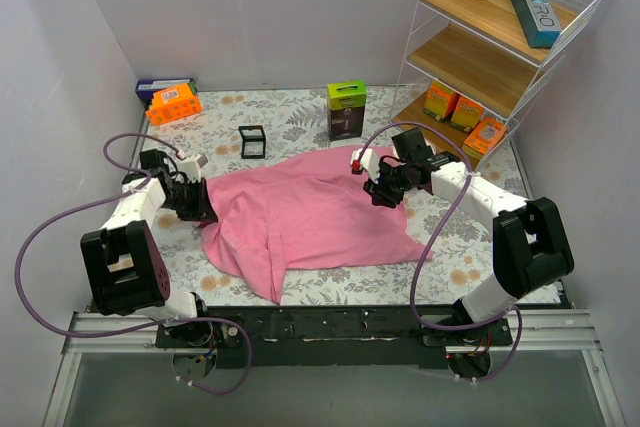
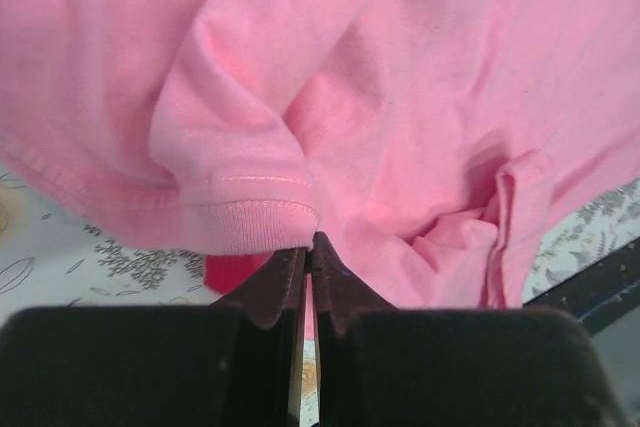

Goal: Remove the brooch from the garment

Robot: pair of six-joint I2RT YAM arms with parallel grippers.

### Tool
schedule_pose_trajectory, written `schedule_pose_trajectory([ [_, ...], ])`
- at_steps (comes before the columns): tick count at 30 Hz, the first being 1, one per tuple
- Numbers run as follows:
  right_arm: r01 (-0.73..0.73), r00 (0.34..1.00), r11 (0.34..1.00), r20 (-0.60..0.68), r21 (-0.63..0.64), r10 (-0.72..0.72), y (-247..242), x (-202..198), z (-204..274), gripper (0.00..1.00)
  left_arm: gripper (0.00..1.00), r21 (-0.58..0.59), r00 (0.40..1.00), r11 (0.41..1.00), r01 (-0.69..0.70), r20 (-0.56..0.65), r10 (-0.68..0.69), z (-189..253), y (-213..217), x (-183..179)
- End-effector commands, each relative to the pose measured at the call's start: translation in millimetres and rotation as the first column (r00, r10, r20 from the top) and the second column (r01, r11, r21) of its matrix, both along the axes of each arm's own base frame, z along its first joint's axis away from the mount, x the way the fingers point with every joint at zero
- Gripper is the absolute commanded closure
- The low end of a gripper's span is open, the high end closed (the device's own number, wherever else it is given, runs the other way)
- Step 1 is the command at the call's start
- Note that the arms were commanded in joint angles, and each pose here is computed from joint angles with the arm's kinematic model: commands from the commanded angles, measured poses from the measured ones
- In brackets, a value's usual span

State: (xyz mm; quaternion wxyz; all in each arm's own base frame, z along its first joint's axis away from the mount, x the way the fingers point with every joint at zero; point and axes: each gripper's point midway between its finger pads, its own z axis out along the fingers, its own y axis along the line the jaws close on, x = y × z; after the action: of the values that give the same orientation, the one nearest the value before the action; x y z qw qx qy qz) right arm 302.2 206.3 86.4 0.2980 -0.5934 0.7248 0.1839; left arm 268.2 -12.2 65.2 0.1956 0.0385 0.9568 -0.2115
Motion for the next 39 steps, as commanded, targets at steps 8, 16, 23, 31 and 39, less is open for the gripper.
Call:
schedule_pose_trajectory([
  [8,-0.009,1.0,0.999,0.02,0.034,0.008,6,3,11,0.59,1.0,-0.186,0.979,0.962,0.199,0.07,-0.189,30,-80,4],
  [16,-0.008,1.0,0.999,0.02,0.037,0.008,6,2,13,0.59,1.0,-0.181,0.965,0.949,0.26,0.095,-0.246,41,-117,22],
  [23,-0.013,1.0,0.999,0.022,0.035,0.012,5,1,14,0.59,1.0,-0.184,0.935,0.916,0.355,0.049,-0.352,20,-149,5],
  [31,0.0,1.0,0.999,0.0,0.041,0.0,5,-4,13,0.59,0.69,-0.143,0.899,0.889,0.435,0.007,-0.438,0,-189,5],
  [39,-0.039,0.999,0.998,-0.015,0.052,0.04,11,-6,15,0.59,0.47,-0.117,0.815,0.81,0.575,0.159,-0.556,53,-201,13],
])
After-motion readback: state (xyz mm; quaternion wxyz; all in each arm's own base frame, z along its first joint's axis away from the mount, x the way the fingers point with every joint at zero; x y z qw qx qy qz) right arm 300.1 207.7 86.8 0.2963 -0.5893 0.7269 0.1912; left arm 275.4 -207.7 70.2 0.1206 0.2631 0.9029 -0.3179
